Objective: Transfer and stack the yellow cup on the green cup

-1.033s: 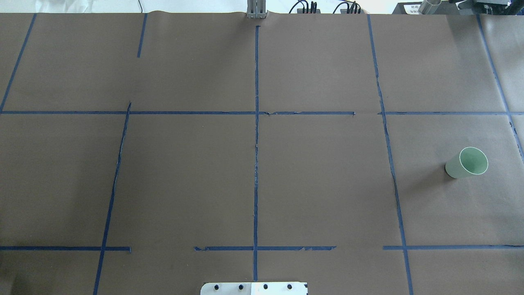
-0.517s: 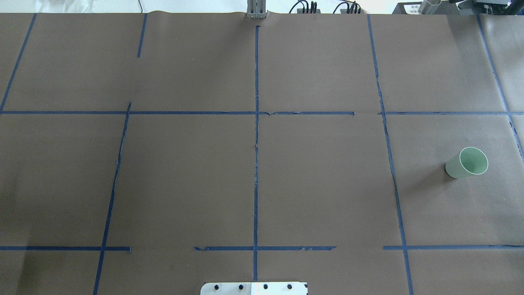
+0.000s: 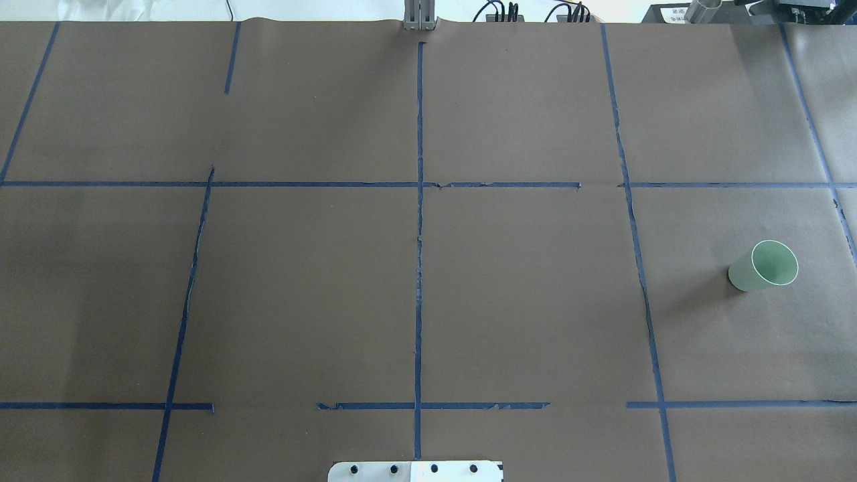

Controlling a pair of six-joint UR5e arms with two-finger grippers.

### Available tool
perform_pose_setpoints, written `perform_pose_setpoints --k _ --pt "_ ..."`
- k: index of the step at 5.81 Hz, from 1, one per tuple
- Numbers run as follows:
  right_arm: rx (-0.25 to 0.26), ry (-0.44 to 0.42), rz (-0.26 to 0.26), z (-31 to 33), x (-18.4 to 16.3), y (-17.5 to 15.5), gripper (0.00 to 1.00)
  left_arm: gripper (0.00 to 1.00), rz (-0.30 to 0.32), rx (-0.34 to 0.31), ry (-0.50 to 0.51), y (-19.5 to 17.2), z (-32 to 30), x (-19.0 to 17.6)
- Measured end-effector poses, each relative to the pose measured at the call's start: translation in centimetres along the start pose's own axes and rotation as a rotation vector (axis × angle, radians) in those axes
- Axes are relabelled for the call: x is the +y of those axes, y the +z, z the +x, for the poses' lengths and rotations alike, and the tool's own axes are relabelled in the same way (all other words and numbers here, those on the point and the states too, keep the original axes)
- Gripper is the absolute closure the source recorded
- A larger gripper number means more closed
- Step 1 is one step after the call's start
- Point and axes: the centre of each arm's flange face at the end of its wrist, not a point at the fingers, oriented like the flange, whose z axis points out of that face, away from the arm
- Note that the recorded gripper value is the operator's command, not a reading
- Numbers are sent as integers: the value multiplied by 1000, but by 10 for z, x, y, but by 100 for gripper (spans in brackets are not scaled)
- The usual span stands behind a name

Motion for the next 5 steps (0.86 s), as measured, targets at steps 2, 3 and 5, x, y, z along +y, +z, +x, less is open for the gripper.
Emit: perform_pose_setpoints --k 2,3,5 --pt "1 -3 -1 -1 -2 0 0 43 -65 164 69 -4 78 -77" --pt "1 -11 0 -3 -4 0 0 44 -64 278 115 -15 110 -113" --pt "1 -22 -1 -8 -9 1 0 49 -134 528 159 -60 177 -172"
